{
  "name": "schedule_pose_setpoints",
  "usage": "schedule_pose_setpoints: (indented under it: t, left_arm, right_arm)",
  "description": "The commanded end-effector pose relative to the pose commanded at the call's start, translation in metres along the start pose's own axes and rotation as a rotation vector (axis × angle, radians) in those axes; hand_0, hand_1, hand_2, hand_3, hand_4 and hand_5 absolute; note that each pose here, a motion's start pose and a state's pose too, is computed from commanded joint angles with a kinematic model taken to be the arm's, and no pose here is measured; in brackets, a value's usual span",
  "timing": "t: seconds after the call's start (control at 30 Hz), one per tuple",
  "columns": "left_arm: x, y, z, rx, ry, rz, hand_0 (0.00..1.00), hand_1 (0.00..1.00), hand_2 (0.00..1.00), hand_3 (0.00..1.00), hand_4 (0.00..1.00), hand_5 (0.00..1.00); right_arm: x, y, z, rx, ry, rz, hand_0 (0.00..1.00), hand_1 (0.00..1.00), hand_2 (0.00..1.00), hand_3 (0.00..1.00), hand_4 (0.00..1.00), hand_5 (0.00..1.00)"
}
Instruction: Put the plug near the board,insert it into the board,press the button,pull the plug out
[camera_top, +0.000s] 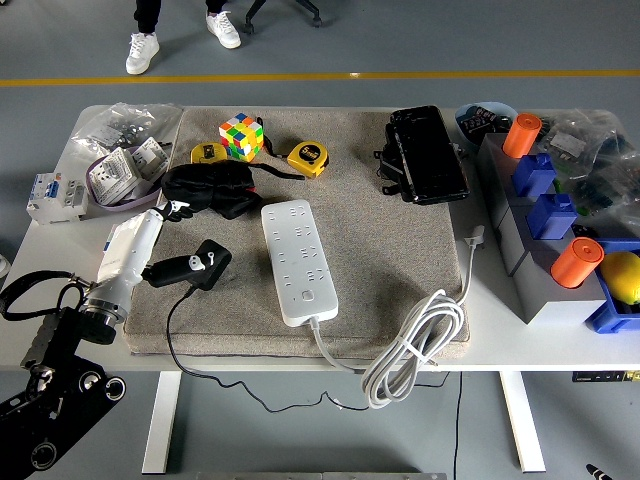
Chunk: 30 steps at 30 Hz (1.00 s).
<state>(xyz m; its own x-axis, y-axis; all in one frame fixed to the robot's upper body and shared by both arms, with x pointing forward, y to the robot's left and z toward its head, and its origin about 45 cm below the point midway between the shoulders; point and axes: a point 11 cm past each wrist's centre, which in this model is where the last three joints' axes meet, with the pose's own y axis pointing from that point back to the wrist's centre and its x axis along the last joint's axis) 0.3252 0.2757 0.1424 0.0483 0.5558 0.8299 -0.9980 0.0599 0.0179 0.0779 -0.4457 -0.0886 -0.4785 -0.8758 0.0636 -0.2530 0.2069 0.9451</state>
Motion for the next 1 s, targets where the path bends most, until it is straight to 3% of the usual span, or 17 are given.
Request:
schedule_pose_setpoints:
  t: [0.2, 0.43, 0.77, 0.8, 0.97, 1.0]
  left_arm:
    - [-0.01, 0.001, -0.001, 0.027, -0.037, -0.028, 0.725, 0.722, 0.718, 0.743, 0.998, 0.649]
    - [-0.014, -0.006, -0.001, 0.035, -0.094, -0.023, 0.717, 0.717, 0.707, 0.743, 0.998, 0.652]
    - [-0.023, -0.005, -0.016, 0.091, -0.147, -0.045, 0.704, 0.709, 0.699, 0.74, 0.998, 0.633]
    - [-0.023, -0.005, -0.017, 0.093, -0.149, -0.045, 0.616, 0.647, 0.653, 0.731, 0.998, 0.608]
    - [-0.023, -0.004, -0.021, 0.104, -0.152, -0.04, 0.616, 0.647, 0.653, 0.731, 0.998, 0.608]
    - [-0.023, -0.004, -0.021, 0.106, -0.149, -0.041, 0.526, 0.582, 0.592, 0.71, 0.998, 0.546]
  right_arm:
    - [0.0, 0.0, 0.0, -0.001, 0.002, -0.001, 0.644, 0.695, 0.7, 0.602, 0.867, 0.532]
    - [-0.001, 0.0, -0.002, 0.004, 0.001, -0.001, 0.644, 0.695, 0.7, 0.602, 0.868, 0.53]
    - [0.0, 0.0, 0.0, 0.001, 0.003, -0.001, 0.644, 0.695, 0.7, 0.603, 0.869, 0.53]
    - [-0.001, 0.0, 0.0, 0.001, 0.003, -0.001, 0.645, 0.695, 0.7, 0.602, 0.869, 0.529]
    - [-0.001, 0.0, -0.001, 0.003, 0.002, -0.001, 0.645, 0.695, 0.7, 0.602, 0.869, 0.529]
    - [-0.001, 0.0, -0.001, 0.003, 0.002, -0.001, 0.645, 0.695, 0.7, 0.602, 0.871, 0.528]
